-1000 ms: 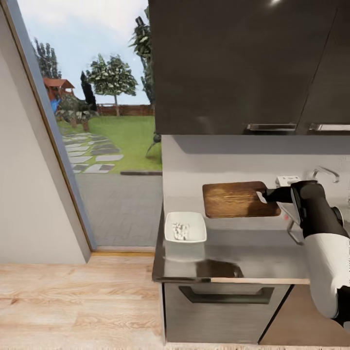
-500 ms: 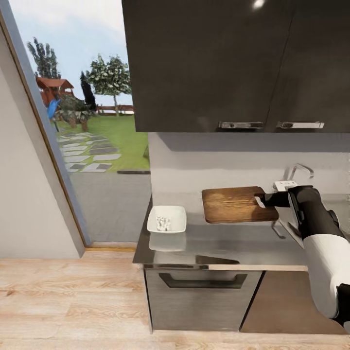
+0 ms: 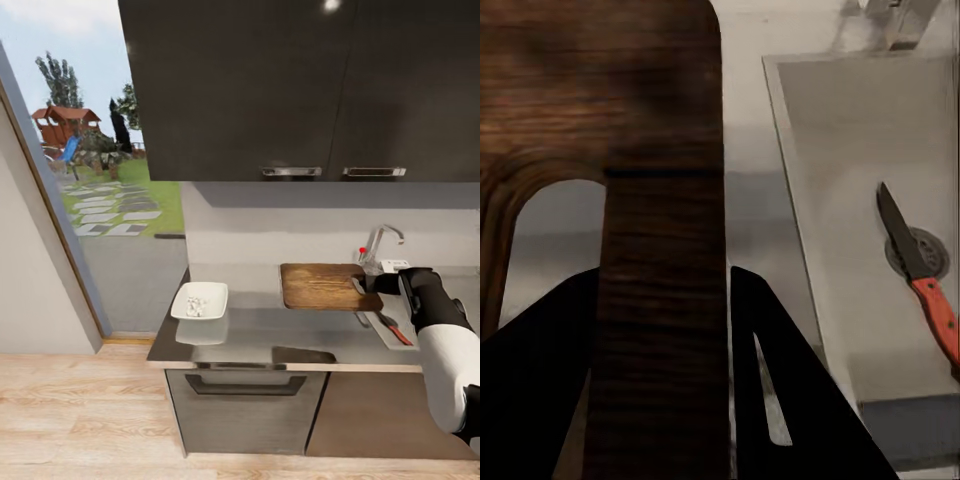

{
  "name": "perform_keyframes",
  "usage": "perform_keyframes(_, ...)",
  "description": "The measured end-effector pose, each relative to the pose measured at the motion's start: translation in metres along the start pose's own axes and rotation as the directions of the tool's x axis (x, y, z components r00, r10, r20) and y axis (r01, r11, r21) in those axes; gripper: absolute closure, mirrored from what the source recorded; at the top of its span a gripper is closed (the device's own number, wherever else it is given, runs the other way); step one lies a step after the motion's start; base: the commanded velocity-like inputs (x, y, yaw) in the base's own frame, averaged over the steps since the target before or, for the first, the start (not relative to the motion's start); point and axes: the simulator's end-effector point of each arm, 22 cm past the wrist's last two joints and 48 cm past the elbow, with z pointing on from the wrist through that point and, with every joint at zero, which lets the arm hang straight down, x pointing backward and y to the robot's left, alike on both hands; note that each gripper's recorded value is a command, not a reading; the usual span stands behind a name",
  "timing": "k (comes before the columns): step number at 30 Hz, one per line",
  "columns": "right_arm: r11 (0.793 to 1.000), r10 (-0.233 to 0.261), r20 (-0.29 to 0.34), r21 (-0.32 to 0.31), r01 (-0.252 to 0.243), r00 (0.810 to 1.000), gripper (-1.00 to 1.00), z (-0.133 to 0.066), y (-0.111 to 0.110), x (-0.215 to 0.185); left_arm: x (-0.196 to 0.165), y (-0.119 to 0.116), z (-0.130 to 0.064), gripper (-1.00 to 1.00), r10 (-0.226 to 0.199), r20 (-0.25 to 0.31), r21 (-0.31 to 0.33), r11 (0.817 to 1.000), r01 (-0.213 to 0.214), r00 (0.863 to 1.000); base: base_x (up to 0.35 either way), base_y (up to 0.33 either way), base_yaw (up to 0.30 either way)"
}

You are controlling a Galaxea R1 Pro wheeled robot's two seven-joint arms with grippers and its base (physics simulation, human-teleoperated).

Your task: In the kitchen, take the Vidalia onion out of the sink, dice it on the chopping board with the paring knife, put the diced onion into the bowl on the countertop, then place both the paring knife and the chopping board into the sink.

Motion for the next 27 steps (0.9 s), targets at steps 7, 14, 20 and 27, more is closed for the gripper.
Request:
perform_keyframes(7, 1.0, 0.019, -0.014, 0.024, -0.018, 1.0, 1.0, 0.001, -0.021, 0.009, 0.0, 0.0, 0.0, -1.0, 0.0, 0.0, 0.0, 1.0, 0.0, 1.0, 0.0, -0.339, 0.0)
perform_keyframes(14, 0.963, 0.192, 0.038, 0.187, -0.196, 0.981, 1.0, -0.001, -0.086, 0.026, 0.0, 0.001, 0.0, -1.0, 0.0, 0.001, -0.001, 1.0, 0.0, 1.0, 0.0, -0.272, 0.0)
perform_keyframes(20, 0.937, 0.217, 0.062, 0.268, -0.226, 0.974, 1.0, 0.001, -0.104, 0.033, 0.0, 0.001, 0.0, -1.0, 0.0, 0.001, -0.002, 1.0, 0.0, 1.0, 0.0, -0.019, 0.0)
perform_keyframes(27, 0.906, 0.22, 0.057, 0.358, -0.225, 0.974, 1.0, -0.003, -0.12, 0.042, 0.0, 0.001, 0.0, -1.0, 0.0, 0.001, -0.002, 1.0, 0.0, 1.0, 0.0, 0.0, 0.0)
